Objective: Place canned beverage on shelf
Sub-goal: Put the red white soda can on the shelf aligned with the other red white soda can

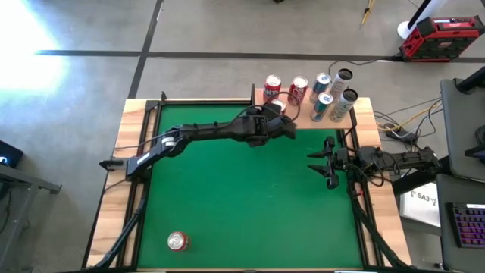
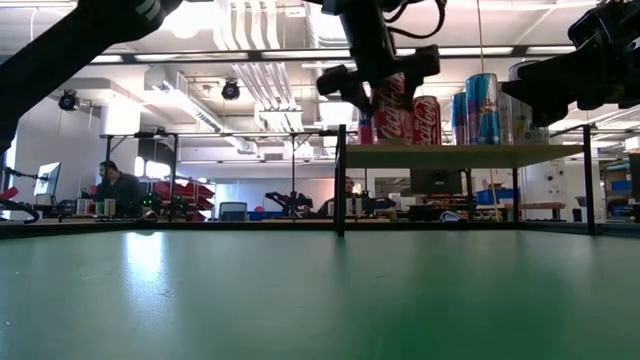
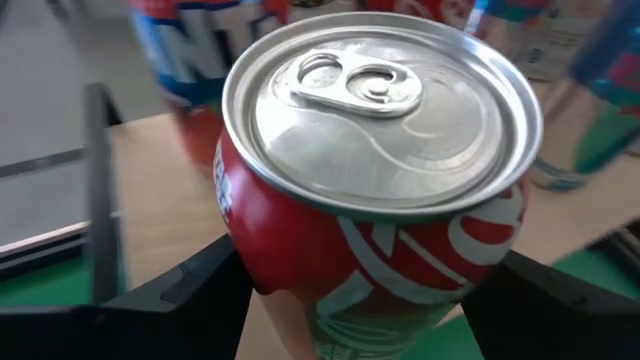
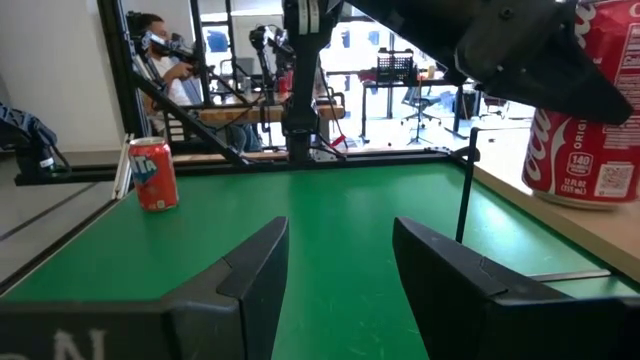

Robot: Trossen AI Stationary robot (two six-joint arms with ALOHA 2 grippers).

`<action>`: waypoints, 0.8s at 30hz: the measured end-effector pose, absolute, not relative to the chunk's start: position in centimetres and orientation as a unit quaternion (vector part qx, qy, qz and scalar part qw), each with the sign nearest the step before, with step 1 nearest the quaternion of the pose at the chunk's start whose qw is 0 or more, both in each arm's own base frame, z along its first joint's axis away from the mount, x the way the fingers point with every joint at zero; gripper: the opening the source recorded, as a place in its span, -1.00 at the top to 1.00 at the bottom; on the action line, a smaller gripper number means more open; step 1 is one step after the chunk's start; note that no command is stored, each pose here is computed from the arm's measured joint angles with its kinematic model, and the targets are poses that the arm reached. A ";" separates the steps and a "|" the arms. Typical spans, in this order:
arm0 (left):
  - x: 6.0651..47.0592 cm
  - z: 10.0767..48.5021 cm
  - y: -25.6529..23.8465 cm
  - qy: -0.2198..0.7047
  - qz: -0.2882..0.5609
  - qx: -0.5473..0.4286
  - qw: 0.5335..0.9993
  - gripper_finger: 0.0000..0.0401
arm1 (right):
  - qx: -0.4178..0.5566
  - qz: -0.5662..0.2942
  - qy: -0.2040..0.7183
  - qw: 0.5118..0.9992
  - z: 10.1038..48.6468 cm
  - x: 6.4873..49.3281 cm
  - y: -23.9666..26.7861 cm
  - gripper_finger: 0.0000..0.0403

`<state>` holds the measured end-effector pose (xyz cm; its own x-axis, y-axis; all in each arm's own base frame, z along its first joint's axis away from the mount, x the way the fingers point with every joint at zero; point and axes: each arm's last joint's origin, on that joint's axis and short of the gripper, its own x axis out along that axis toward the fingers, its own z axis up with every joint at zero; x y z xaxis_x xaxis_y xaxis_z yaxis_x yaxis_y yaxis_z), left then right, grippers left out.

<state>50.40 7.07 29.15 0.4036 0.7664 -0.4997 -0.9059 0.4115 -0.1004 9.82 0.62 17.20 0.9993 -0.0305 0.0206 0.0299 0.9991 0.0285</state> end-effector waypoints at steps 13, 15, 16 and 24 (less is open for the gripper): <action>51.8 29.5 6.8 0.186 0.452 -0.134 0.862 -0.43 | 0.014 -0.015 -0.011 1.000 17.2 9.8 0.6 0.14; 52.2 29.2 6.8 0.188 0.447 -0.120 0.866 -0.43 | 0.014 -0.015 -0.010 1.000 17.2 9.8 0.6 0.14; 52.4 28.9 6.8 0.188 0.446 -0.113 0.868 -0.43 | 0.014 -0.015 -0.010 1.000 17.2 9.8 0.6 0.14; 53.0 28.5 6.9 0.179 0.439 -0.103 0.875 -0.44 | 0.014 -0.015 -0.010 1.000 17.2 9.8 0.6 0.14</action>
